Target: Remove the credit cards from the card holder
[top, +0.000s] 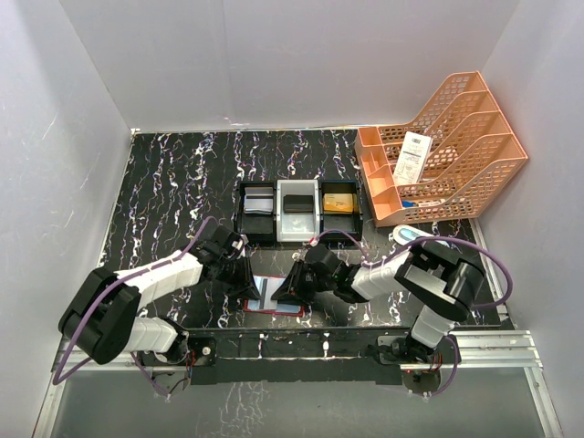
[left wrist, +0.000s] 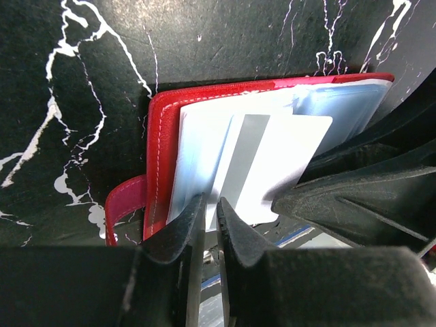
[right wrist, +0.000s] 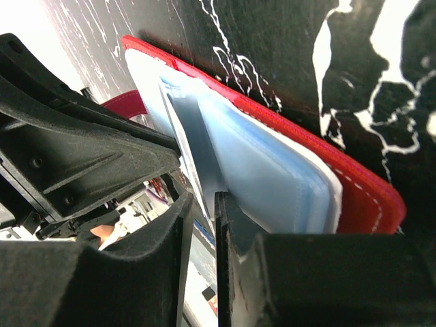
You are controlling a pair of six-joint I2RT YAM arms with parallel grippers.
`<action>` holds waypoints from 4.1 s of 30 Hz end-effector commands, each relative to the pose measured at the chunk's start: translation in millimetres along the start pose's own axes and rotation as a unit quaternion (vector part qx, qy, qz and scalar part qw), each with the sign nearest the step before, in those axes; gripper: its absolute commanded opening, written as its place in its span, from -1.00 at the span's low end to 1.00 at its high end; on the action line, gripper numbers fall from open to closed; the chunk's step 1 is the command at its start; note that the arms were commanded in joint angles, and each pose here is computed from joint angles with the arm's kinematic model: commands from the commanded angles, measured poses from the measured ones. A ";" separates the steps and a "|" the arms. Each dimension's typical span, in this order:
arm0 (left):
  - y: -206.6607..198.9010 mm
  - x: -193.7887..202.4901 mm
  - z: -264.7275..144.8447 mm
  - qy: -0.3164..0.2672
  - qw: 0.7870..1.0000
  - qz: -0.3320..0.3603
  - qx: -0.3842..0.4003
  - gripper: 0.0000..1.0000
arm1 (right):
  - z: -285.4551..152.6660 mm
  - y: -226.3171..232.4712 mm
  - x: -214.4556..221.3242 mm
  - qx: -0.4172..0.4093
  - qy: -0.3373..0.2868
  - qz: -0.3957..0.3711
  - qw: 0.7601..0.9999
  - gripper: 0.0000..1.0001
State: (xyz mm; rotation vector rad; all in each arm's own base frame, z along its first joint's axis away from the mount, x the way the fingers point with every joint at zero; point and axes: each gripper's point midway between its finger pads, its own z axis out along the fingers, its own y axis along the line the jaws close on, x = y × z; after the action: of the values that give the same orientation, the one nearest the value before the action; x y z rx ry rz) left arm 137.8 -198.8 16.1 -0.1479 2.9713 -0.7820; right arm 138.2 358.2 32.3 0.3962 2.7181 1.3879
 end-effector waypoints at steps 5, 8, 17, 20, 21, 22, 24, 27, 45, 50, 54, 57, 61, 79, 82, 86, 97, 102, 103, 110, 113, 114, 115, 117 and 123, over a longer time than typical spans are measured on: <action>25.9 12.5 1.6 0.014 0.998 0.004 -0.056 -0.77 | 10.4 28.0 -11.6 -0.040 -0.019 -0.021 0.999 -0.80; 28.5 10.9 0.0 0.007 0.998 0.002 -0.065 -0.77 | 6.5 22.8 -10.9 -0.032 -0.022 -0.022 0.999 -0.92; 31.7 0.4 -9.8 -0.020 0.996 0.007 -0.091 -0.78 | -16.2 3.9 -9.6 -0.001 -0.024 -0.036 0.999 -0.98; 28.3 -3.9 -13.4 -0.030 0.996 0.009 -0.088 -0.78 | -20.3 3.2 -7.5 0.001 -0.020 -0.039 0.999 -0.97; 25.8 -5.1 -14.8 -0.033 0.996 0.010 -0.085 -0.77 | -20.6 4.0 -6.9 -0.001 -0.018 -0.041 0.999 -0.97; 22.3 -6.9 -16.7 -0.036 0.996 0.012 -0.080 -0.74 | -20.4 5.1 -6.9 -0.002 -0.016 -0.041 0.999 -0.97; 12.3 -12.3 -23.2 -0.049 0.997 0.018 -0.063 -0.56 | -17.7 7.0 -6.2 -0.004 -0.010 -0.042 0.999 -0.97; -9.6 -22.0 -36.3 -0.075 0.996 0.031 -0.025 -0.28 | -10.1 8.8 -8.3 0.000 -0.006 -0.040 0.999 -0.97; -20.6 7.5 -6.1 0.004 0.999 0.016 0.049 -0.46 | -1.7 7.7 -12.9 0.004 -0.012 -0.034 0.999 -0.81; -10.8 11.8 0.8 0.016 0.999 0.015 0.026 -0.52 | -2.3 11.4 -16.1 0.001 -0.021 -0.031 0.999 -0.70; -3.5 13.8 3.1 0.016 1.000 0.012 0.012 -0.56 | -1.6 17.8 -16.9 -0.014 -0.022 -0.028 0.999 -0.67; -2.0 16.0 5.0 0.021 1.000 0.011 0.012 -0.59 | -1.1 23.1 -16.7 -0.028 -0.022 -0.022 0.999 -0.64; -1.6 16.7 5.6 0.023 1.000 0.012 0.011 -0.62 | -2.1 24.5 -21.7 -0.028 -0.037 -0.016 0.999 -0.65; -12.6 -2.2 -11.0 -0.035 0.999 0.013 0.013 -0.35 | -29.9 24.6 -34.5 0.010 -0.092 -0.075 0.993 -1.00; -19.5 -8.8 -20.3 -0.054 0.998 0.020 0.018 -0.28 | -40.4 28.8 -41.5 0.008 -0.119 -0.096 0.988 -1.00; -26.5 -15.8 -33.4 -0.077 0.996 0.029 0.022 -0.22 | -55.9 44.9 -49.9 -0.008 -0.151 -0.137 0.979 -1.00; -25.8 -54.9 -85.3 -0.195 0.978 0.056 -0.040 0.68 | -119.2 104.6 -84.3 -0.032 -0.283 -0.314 0.905 -1.00; -19.3 -74.3 -109.3 -0.235 0.963 0.100 -0.090 0.97 | -144.7 129.4 -100.7 -0.012 -0.330 -0.405 0.853 -1.00; -17.4 -76.4 -110.2 -0.234 0.961 0.109 -0.098 0.97 | -148.6 134.6 -103.5 -0.007 -0.337 -0.422 0.842 -1.00; 4.6 -105.3 -129.0 -0.253 0.961 0.078 -0.086 0.97 | -160.5 160.8 -111.1 0.013 -0.349 -0.524 0.777 -1.00; 28.8 -116.9 -147.2 -0.278 0.955 0.042 -0.098 0.97 | -157.7 167.2 -107.4 0.014 -0.340 -0.560 0.756 -1.00; 33.6 -119.7 -152.8 -0.291 0.951 0.034 -0.101 0.97 | -156.5 169.2 -106.1 0.014 -0.336 -0.573 0.748 -1.00; 35.9 -121.0 -156.2 -0.301 0.948 0.031 -0.102 0.97 | -154.9 171.4 -104.8 0.014 -0.333 -0.587 0.738 -1.00; 39.8 -121.4 -158.8 -0.317 0.942 0.026 -0.106 0.97 | -151.4 175.5 -103.9 0.019 -0.330 -0.614 0.717 -1.00; 44.3 -123.7 -175.1 -0.357 0.926 0.011 -0.120 0.97 | -130.6 185.9 -118.3 0.070 -0.309 -0.674 0.667 -1.00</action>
State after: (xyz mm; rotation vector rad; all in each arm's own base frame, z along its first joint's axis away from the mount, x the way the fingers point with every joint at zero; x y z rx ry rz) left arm 242.8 -73.1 144.7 -0.3044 2.3864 -0.3191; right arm 247.7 314.1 219.9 -0.7643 1.7499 0.5161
